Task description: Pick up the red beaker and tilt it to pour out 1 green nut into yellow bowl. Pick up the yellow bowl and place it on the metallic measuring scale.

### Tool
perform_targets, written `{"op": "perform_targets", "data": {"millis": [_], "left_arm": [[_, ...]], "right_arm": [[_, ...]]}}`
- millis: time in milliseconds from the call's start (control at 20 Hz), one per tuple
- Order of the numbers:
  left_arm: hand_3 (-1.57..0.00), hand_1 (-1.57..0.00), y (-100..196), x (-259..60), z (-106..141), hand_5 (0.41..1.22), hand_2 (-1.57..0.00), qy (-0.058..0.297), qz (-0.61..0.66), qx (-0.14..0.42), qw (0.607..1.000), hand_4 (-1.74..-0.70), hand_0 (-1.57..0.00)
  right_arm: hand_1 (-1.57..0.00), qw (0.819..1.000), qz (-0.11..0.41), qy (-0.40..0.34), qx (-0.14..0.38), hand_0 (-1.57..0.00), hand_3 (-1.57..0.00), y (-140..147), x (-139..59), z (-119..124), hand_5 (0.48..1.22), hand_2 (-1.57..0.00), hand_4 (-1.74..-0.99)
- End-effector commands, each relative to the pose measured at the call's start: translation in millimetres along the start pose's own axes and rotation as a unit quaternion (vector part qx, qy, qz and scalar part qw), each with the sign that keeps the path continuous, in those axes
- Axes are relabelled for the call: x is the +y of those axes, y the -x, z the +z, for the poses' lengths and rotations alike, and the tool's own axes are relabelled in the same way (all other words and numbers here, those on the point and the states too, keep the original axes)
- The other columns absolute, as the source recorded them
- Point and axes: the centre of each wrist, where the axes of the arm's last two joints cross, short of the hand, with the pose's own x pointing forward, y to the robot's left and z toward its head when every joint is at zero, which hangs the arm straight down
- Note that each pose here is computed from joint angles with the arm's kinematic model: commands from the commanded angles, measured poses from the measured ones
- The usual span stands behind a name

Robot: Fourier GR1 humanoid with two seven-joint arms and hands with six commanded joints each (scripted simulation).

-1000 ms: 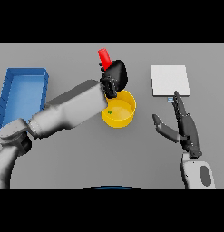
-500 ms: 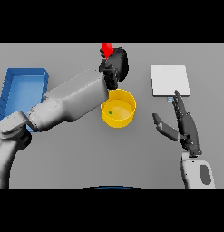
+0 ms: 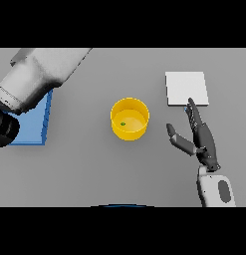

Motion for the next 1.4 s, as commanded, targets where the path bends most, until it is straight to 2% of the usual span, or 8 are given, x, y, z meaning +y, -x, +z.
{"op": "perform_targets", "data": {"millis": [0,200,500,650,850,900,1150,1350], "left_arm": [[-1.45,-1.51,8.5,0.2,-0.6,1.214,-1.5,0.001,0.021,0.005,1.0,-1.54,-1.57],[-1.45,-1.55,96.7,-63.4,11.1,1.218,-1.54,0.067,0.287,0.116,0.949,-1.66,-1.57],[-1.44,-1.56,124.3,-157.5,35.0,1.22,-1.56,0.075,0.482,0.236,0.84,-1.72,-1.57],[-1.41,-1.57,117.8,-198.4,46.5,1.221,-1.57,0.092,0.523,0.294,0.795,-1.73,-1.57],[-1.5,-1.57,87.6,-261.3,65.2,1.221,-1.57,0.15,0.58,0.347,0.722,-1.74,-1.57],[-1.44,-1.57,78.0,-273.7,69.2,1.221,-1.57,0.159,0.594,0.353,0.705,-1.74,-1.57],[-1.49,-1.57,39.9,-318.5,93.6,1.221,-1.57,0.19,0.646,0.397,0.623,-1.74,-1.57],[-1.45,-1.57,18.2,-328.2,113.8,1.221,-1.57,0.188,0.649,0.414,0.61,-1.74,-1.57]], "right_arm": [[0.0,1.0,0.002,-0.001,0.003,0.0,0.0,-1.7,-2.2,-2.8,0.642,0.0,-1.274],[0.0,1.0,0.014,-0.004,-0.003,0.0,0.0,-2.4,-5.9,-4.4,0.651,0.0,-1.306],[0.0,0.999,0.033,-0.013,-0.012,0.0,0.0,-1.8,-2.9,-10.1,0.651,0.0,-1.298],[0.0,1.0,0.02,-0.017,-0.005,0.0,0.0,-0.2,1.2,-8.5,0.651,0.0,-1.276],[0.0,1.0,0.019,-0.017,-0.004,0.0,0.0,1.4,-0.2,-6.2,0.663,0.0,-1.285],[0.0,1.0,0.026,-0.017,-0.002,0.0,0.0,2.2,-1.4,-7.1,0.667,0.0,-1.293],[0.0,0.999,0.032,-0.023,-0.002,0.0,0.0,4.0,-6.7,-8.7,0.693,0.0,-1.302],[0.0,0.999,0.032,-0.029,-0.011,0.0,0.0,7.2,-4.6,-5.0,0.716,0.0,-1.309]]}}
